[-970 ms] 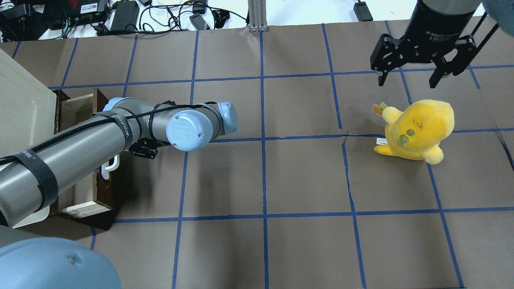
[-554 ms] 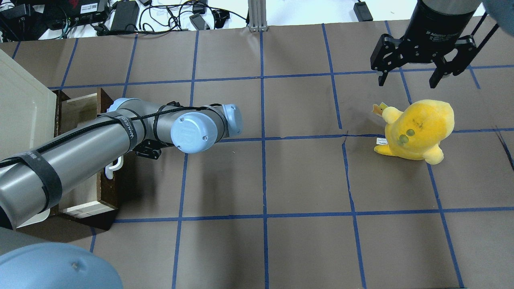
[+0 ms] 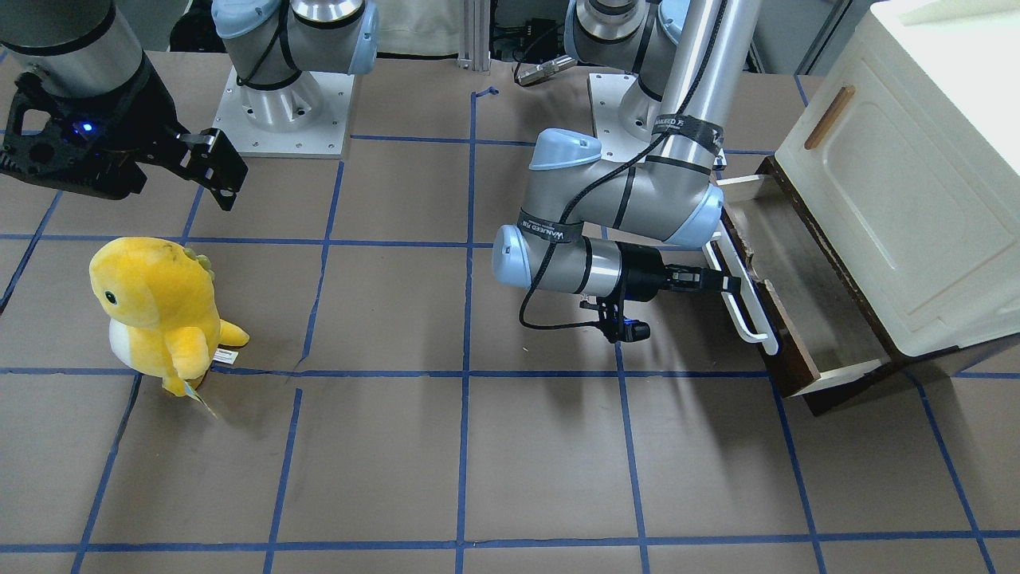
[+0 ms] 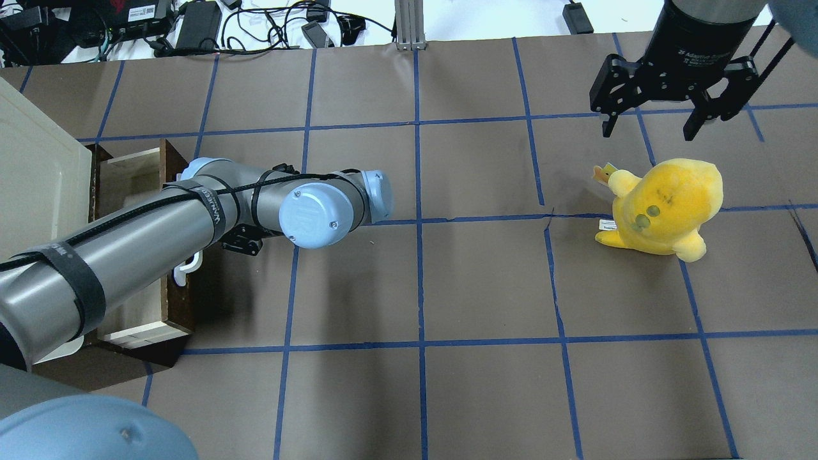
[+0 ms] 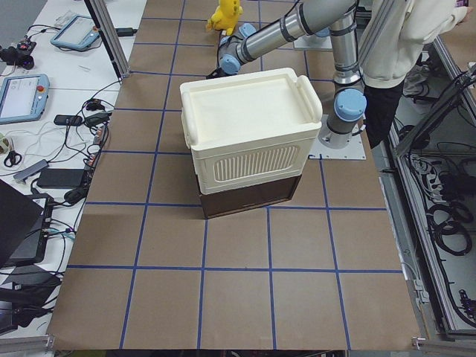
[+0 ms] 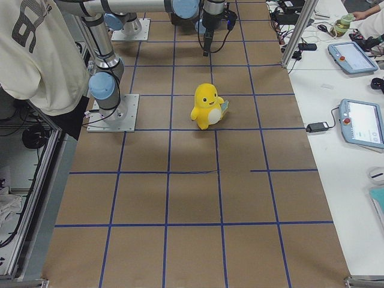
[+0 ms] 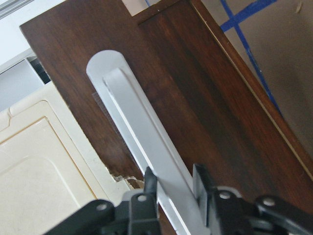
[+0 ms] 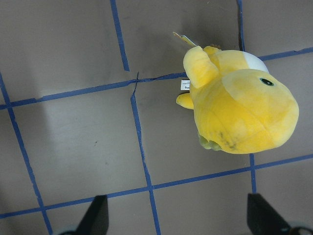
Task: Pull drawer sideways
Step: 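Pull the white handle with the left gripper, sliding the drawer outward, then open the left gripper and lift it away from the handle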
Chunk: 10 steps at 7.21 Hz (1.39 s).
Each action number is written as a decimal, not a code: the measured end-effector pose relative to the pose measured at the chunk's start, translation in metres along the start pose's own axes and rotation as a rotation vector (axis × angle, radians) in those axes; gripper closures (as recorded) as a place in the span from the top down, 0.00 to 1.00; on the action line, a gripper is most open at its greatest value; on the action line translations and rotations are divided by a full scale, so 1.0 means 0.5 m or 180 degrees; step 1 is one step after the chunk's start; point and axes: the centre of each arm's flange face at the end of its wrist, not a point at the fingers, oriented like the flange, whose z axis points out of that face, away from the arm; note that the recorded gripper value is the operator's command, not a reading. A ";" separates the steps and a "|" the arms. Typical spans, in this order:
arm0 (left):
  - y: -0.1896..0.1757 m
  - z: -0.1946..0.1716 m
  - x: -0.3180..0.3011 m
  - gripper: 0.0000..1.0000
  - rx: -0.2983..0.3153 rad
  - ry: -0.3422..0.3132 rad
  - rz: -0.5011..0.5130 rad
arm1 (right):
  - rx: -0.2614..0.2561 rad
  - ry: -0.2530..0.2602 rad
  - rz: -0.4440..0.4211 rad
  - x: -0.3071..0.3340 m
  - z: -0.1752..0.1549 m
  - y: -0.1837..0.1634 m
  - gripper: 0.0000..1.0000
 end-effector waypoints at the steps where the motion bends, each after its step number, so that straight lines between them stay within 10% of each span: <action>1: 0.000 -0.001 -0.001 0.85 0.0006 -0.0004 0.0006 | 0.0002 0.0000 0.0000 0.000 0.000 0.000 1.00; 2: 0.000 -0.002 -0.003 1.00 0.0011 -0.0003 0.0000 | 0.0003 0.0000 0.0000 0.000 0.000 0.000 1.00; 6: 0.009 -0.017 -0.026 1.00 0.0016 0.0215 -0.0247 | 0.0003 0.0000 -0.0001 -0.001 0.000 0.000 1.00; 10: 0.113 -0.140 -0.197 1.00 0.0137 0.1897 -0.0757 | 0.0004 0.0000 -0.0001 0.000 0.000 0.000 1.00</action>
